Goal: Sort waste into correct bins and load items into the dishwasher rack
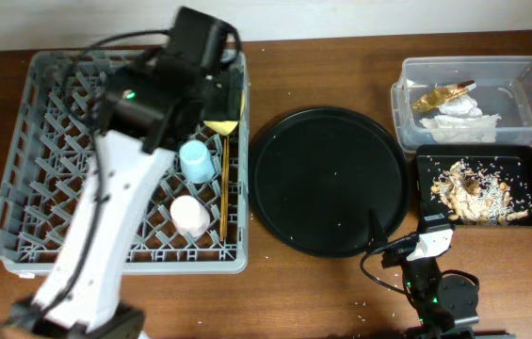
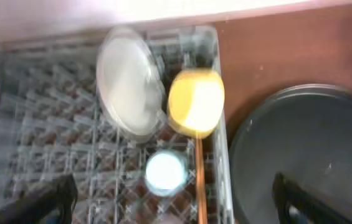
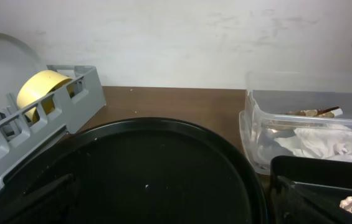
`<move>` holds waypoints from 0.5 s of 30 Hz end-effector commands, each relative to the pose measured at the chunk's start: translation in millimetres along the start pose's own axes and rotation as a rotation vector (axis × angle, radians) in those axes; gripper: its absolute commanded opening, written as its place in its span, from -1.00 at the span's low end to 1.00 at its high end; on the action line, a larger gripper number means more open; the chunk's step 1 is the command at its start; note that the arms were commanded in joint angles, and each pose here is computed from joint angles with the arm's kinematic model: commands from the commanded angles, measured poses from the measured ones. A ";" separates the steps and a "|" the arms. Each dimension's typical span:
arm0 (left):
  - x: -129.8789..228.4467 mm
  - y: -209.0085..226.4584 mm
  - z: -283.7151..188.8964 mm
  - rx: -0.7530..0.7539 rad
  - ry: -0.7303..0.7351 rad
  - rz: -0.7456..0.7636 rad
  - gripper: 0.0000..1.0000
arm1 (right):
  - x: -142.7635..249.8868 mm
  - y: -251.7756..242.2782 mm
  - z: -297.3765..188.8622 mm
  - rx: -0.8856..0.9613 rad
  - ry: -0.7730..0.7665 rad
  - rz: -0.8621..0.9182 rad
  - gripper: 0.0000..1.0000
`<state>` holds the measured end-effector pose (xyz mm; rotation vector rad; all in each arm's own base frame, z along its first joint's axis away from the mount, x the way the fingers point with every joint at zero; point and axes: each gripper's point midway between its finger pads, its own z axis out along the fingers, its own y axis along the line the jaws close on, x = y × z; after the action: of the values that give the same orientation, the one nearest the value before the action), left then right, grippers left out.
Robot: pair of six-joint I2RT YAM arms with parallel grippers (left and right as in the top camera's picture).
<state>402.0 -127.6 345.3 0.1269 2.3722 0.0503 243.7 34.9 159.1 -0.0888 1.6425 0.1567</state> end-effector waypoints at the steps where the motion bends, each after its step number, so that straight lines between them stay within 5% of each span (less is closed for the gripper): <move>1: -2.6 28.4 -39.3 0.161 -0.152 0.077 0.99 | 2.4 -0.5 0.2 0.000 0.003 0.001 0.97; 8: 101.6 123.5 -43.0 -0.004 -0.401 -0.116 0.99 | 2.4 -0.5 0.2 0.000 0.003 0.001 0.97; 15: 191.4 134.2 -24.7 -0.130 -0.802 -0.114 0.99 | 2.4 -0.5 0.2 0.000 0.003 0.001 0.97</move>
<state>266.9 25.3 283.9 -0.0625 1.5994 0.0548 243.7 34.9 159.1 -0.0885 1.6429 0.1570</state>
